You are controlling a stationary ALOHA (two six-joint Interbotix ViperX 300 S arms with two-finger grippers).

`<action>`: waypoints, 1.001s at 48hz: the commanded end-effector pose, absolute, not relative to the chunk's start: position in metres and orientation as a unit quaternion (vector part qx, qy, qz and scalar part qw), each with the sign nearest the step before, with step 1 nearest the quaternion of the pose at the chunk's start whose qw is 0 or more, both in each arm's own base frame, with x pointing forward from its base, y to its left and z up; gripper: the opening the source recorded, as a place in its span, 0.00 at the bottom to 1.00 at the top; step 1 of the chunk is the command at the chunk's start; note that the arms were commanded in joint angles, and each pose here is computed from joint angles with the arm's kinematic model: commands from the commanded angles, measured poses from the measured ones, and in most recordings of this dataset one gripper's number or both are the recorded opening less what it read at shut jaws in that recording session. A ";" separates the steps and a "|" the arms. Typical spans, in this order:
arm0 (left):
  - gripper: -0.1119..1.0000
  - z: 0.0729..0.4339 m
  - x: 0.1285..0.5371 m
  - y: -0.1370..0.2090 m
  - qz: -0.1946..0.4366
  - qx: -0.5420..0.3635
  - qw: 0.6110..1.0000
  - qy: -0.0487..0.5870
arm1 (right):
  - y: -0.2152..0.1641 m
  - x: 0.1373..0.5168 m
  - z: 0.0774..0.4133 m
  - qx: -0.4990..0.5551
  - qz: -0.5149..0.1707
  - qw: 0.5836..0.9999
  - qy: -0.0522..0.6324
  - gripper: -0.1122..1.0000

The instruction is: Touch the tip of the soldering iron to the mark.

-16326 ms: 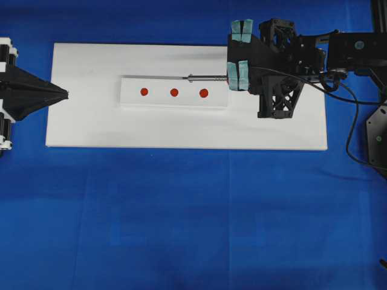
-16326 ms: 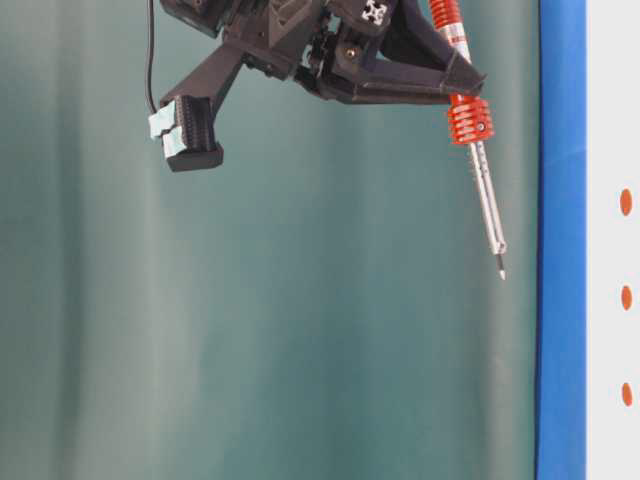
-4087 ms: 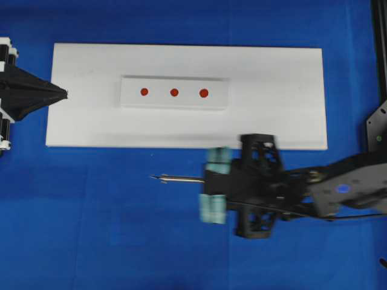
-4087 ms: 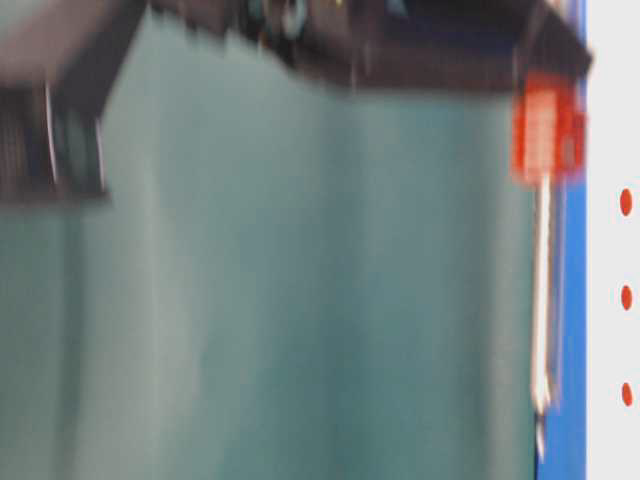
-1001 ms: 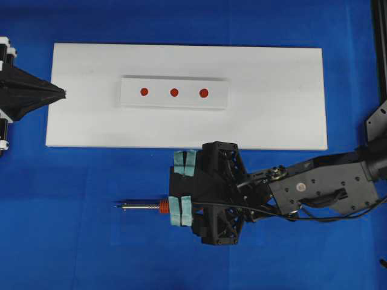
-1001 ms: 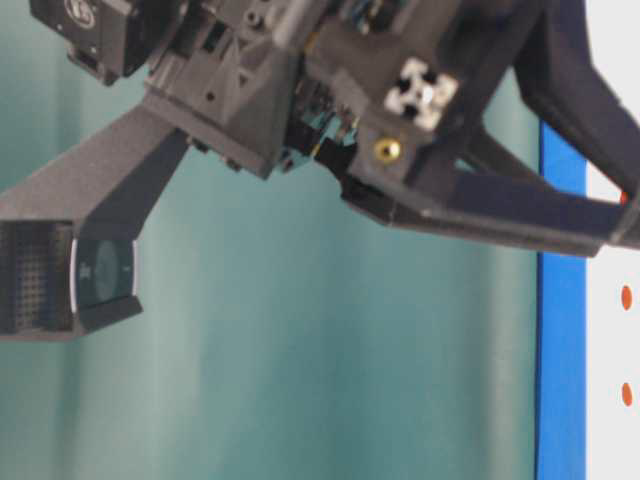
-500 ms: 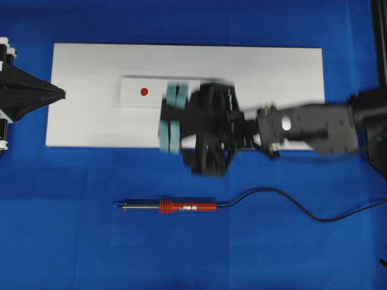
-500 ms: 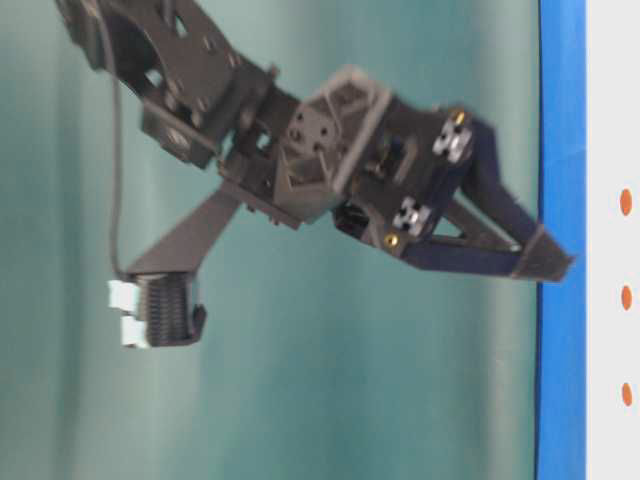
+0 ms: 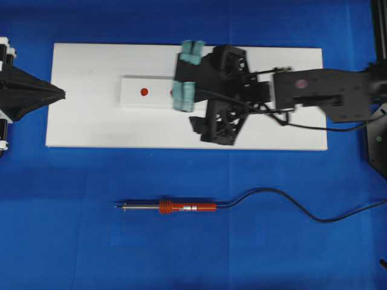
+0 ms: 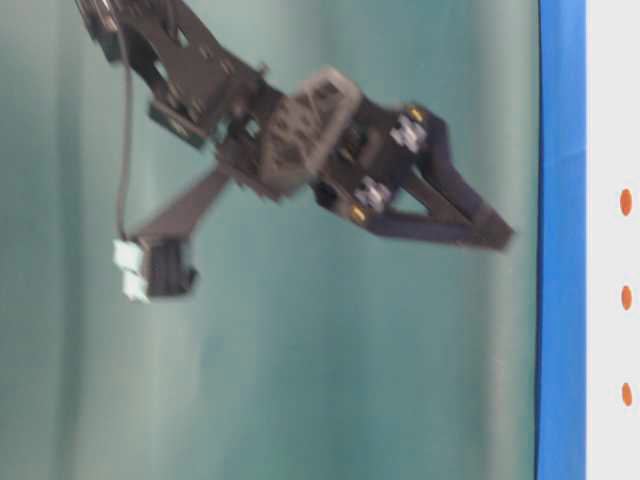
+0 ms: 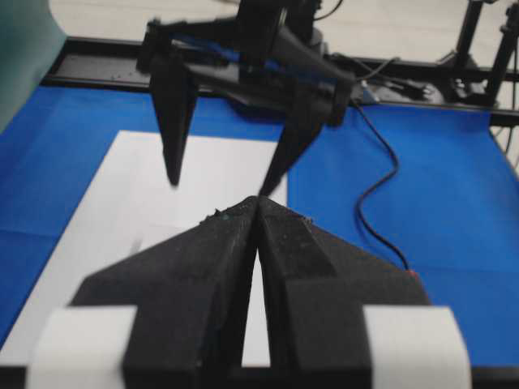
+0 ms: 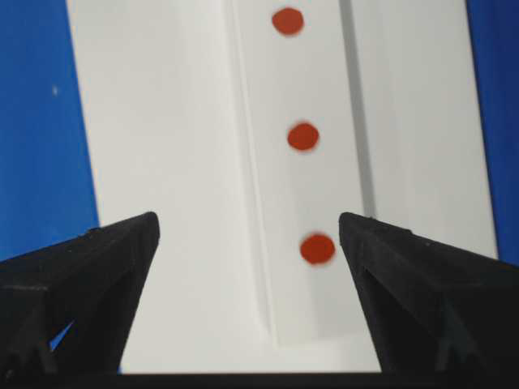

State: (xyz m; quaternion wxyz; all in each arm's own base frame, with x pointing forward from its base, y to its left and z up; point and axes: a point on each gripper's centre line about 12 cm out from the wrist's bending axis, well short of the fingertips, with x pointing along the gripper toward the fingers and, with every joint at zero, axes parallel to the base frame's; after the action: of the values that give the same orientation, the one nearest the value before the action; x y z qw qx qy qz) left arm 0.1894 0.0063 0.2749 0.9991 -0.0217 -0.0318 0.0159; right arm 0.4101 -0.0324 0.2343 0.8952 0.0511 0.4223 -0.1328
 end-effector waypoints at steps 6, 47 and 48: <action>0.12 0.280 0.190 0.006 0.015 -0.022 0.999 -0.039 | -0.038 0.375 0.280 0.055 -0.136 0.920 0.363 0.89; 0.12 0.281 0.190 0.006 0.015 -0.022 0.999 -0.043 | -0.028 0.185 0.282 0.073 -0.106 0.979 0.161 0.87; 0.12 0.281 0.190 0.006 0.015 -0.022 0.999 -0.043 | -0.028 0.183 0.280 0.074 -0.106 0.978 0.161 0.87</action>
State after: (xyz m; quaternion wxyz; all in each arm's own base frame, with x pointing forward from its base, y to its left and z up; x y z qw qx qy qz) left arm 0.1887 0.0064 0.2757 0.9990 -0.0232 -0.0341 0.0161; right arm 0.1874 -0.0290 0.2794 0.9759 0.0705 0.1752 -0.1093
